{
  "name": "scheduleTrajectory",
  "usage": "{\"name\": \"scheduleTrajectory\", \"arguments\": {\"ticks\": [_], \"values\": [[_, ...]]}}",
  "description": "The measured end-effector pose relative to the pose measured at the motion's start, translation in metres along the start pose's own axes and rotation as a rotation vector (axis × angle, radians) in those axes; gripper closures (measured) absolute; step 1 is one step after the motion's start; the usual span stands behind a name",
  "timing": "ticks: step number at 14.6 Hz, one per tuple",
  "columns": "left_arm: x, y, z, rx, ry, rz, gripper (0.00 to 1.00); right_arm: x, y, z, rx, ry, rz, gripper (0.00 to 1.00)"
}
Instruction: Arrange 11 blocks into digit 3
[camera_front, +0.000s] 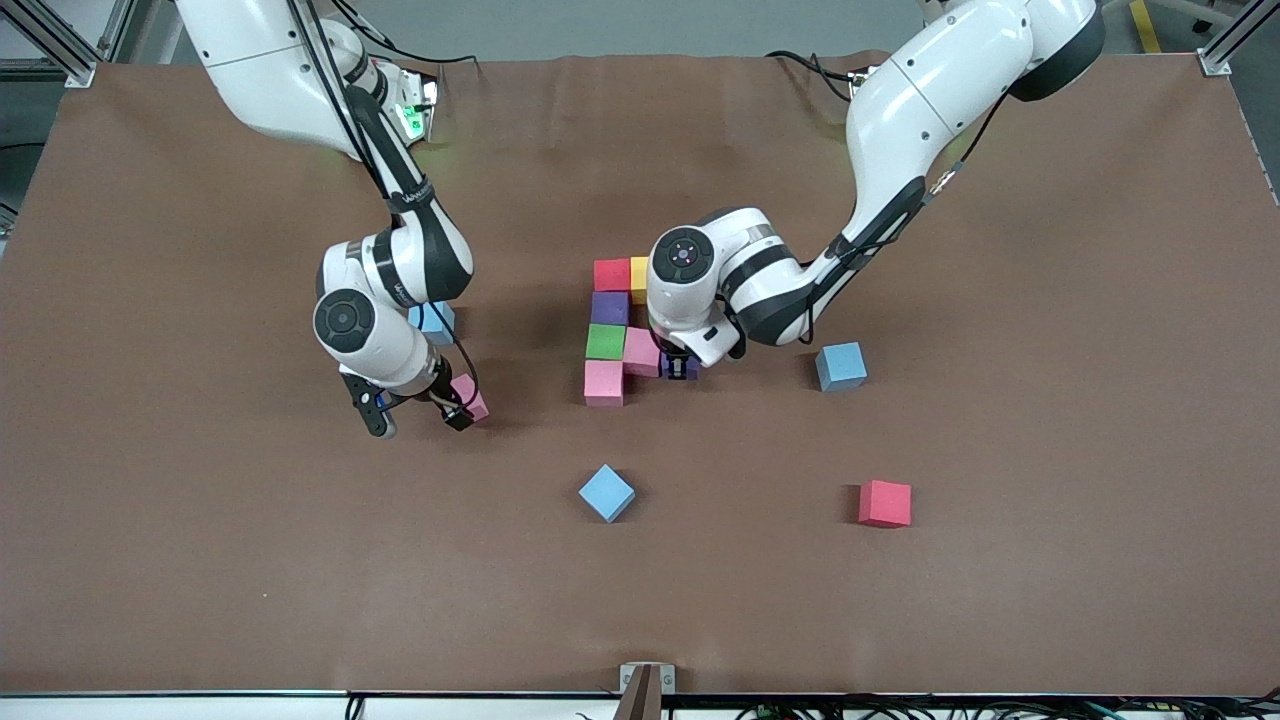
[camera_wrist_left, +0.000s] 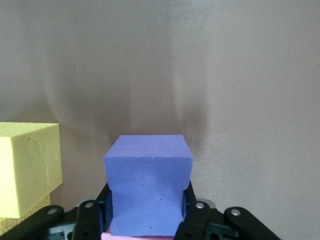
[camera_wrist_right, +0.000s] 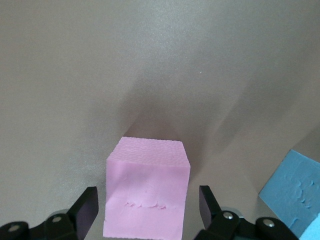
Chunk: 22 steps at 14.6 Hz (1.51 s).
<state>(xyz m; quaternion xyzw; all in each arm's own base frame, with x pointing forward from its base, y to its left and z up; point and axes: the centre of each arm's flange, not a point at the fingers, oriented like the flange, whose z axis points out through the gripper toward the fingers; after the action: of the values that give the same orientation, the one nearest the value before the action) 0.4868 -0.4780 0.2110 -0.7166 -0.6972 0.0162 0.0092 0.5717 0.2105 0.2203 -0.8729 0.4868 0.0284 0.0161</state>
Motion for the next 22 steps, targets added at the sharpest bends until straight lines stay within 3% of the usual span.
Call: {"name": "scheduleTrajectory", "arguments": {"ticks": [6,8,9,10,13,14,18,22], "values": [[0.0,0.0,0.0,0.006,-0.003,-0.005,0.45,0.003,0.001,0.001,-0.001,0.001,0.047,0.12],[0.0,0.0,0.0,0.006,-0.003,-0.005,0.45,0.003,0.001,0.001,-0.003,0.001,0.048,0.28],[0.0,-0.001,0.001,0.008,-0.003,-0.005,0.38,0.003,0.001,0.001,-0.002,0.001,0.05,0.37],[-0.001,-0.002,0.004,0.014,-0.002,-0.005,0.3,0.003,0.001,0.001,-0.002,0.001,0.05,0.37],[-0.001,-0.004,0.012,0.028,0.002,-0.004,0.01,0.003,-0.001,-0.002,0.001,0.001,0.042,0.52],[0.0,-0.004,0.012,0.031,0.008,-0.006,0.0,0.001,-0.004,-0.003,0.005,0.001,0.025,0.52],[0.002,-0.001,0.003,0.039,0.028,-0.011,0.0,-0.025,-0.026,-0.019,0.05,0.008,-0.159,0.56],[0.002,-0.001,-0.017,0.041,0.039,-0.01,0.0,-0.061,-0.054,-0.048,0.089,0.018,-0.466,0.56]]}}
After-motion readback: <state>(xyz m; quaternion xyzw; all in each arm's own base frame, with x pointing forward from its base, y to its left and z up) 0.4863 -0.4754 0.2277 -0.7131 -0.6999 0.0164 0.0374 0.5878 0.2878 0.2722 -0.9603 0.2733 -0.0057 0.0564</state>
